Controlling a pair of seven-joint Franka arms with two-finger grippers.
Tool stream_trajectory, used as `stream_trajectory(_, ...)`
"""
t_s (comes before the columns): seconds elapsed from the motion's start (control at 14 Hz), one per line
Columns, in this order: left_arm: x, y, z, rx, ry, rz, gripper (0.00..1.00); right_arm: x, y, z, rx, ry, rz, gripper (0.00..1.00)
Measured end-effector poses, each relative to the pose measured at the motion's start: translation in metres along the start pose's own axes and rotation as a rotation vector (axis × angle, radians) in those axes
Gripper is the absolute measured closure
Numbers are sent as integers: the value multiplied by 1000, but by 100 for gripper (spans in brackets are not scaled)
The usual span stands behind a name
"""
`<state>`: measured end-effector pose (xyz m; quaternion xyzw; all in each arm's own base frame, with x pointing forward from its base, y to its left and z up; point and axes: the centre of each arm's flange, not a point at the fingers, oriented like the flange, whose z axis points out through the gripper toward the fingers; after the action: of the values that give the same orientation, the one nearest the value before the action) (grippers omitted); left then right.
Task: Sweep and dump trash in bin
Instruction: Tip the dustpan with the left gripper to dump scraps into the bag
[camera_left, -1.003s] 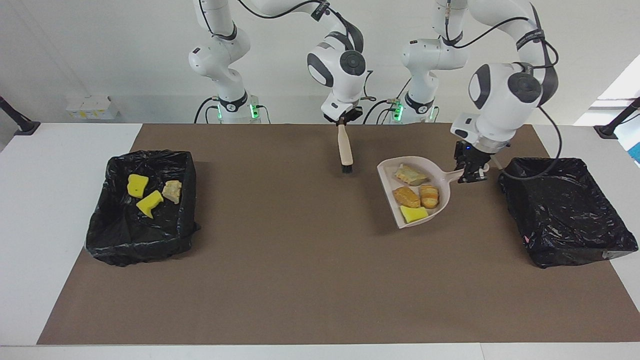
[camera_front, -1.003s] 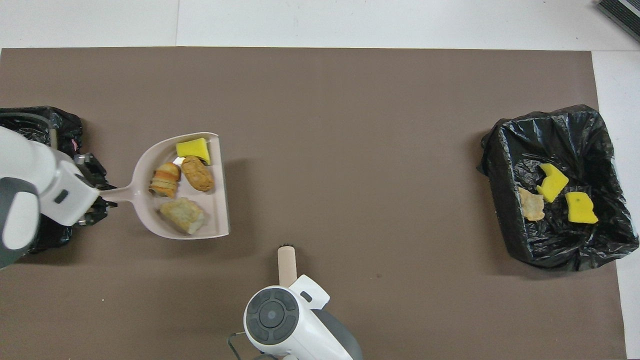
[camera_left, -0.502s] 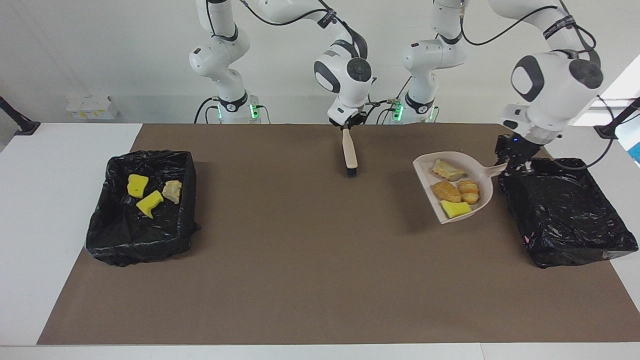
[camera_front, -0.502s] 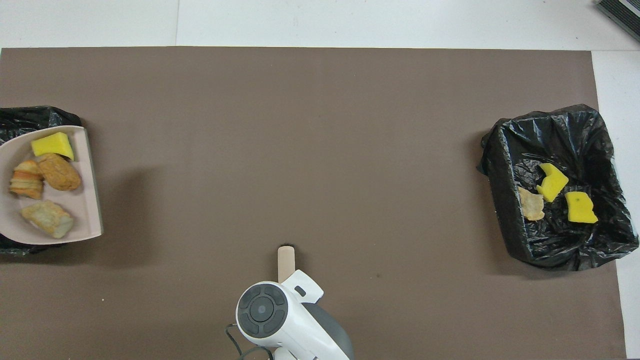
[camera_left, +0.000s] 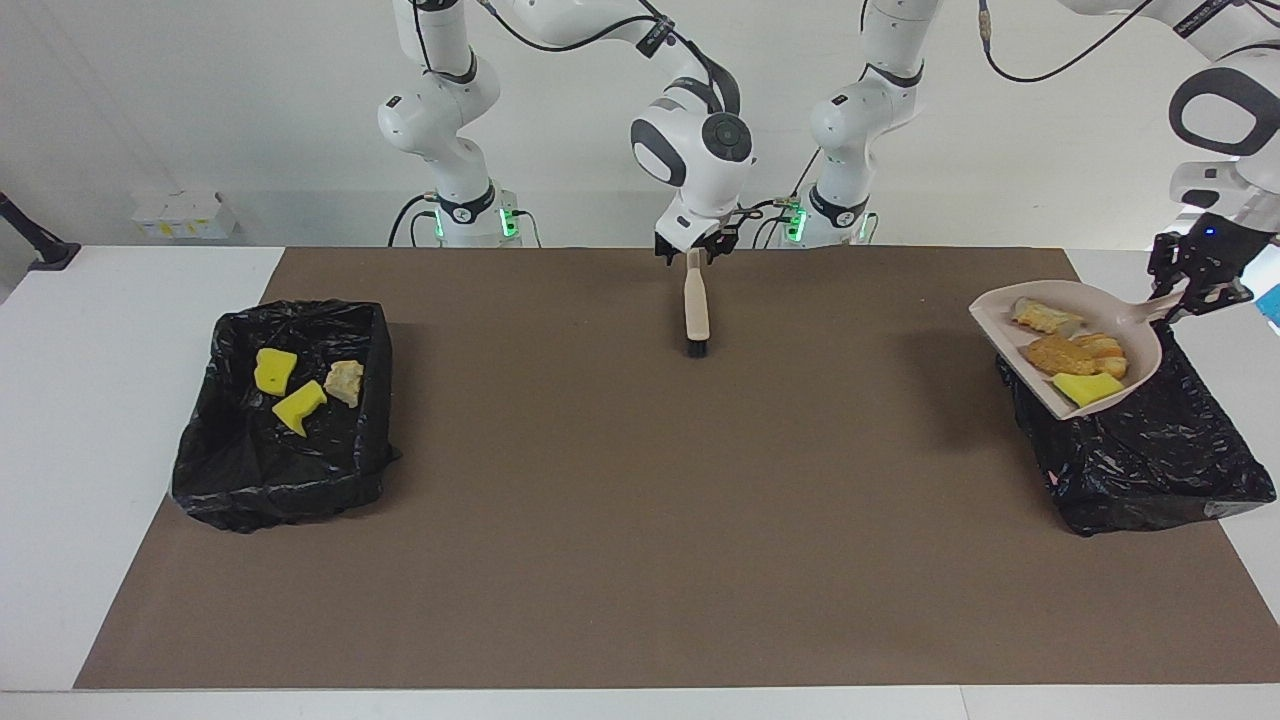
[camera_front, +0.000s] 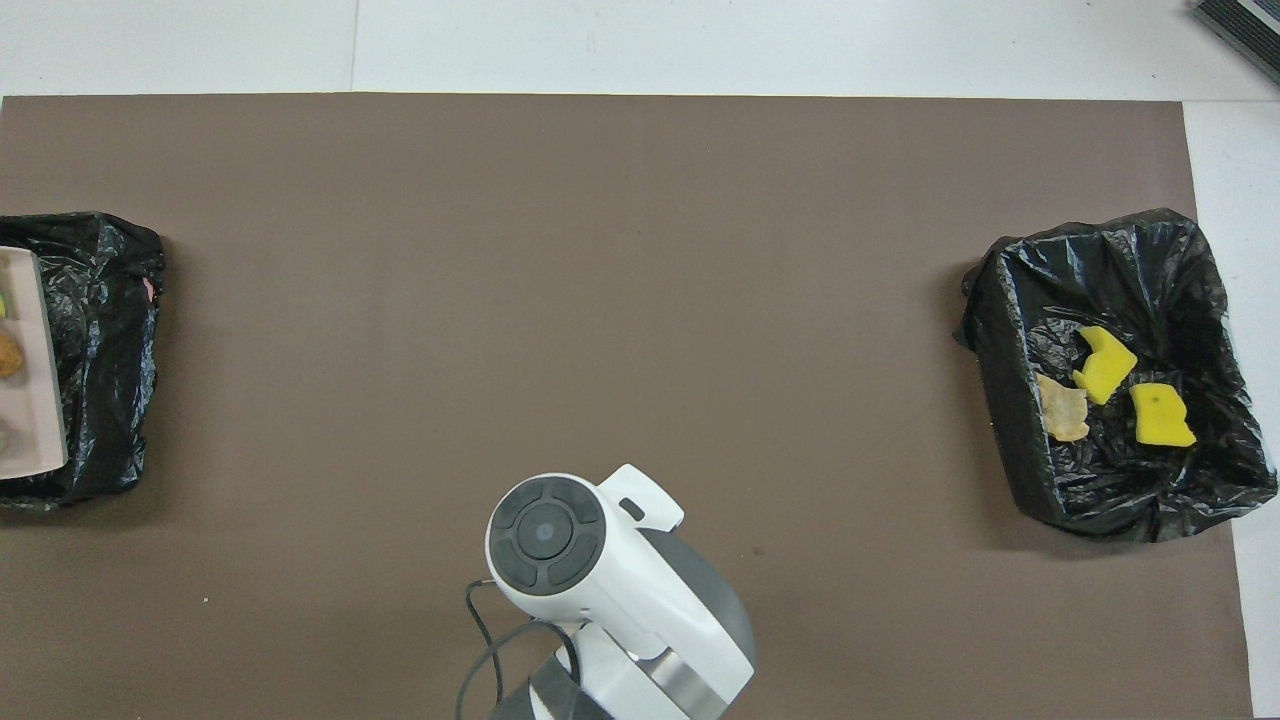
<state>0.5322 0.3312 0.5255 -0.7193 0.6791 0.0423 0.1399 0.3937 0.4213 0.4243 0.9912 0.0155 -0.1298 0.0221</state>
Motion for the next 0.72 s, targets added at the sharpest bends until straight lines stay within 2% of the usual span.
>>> stream_trajectory(0.36, 6, -14, 11, -50, -229, 90, 69, 36, 95, -82, 7, -1, -115, 0)
stream_trajectory(0.5, 25, -26, 6, -53, -327, 87, 69, 50, 128, -108, -1, 31, -160, 0)
stream_trajectory(0.72, 42, -35, 0, -57, -427, 127, 69, 78, 192, -141, 2, 96, -234, 0)
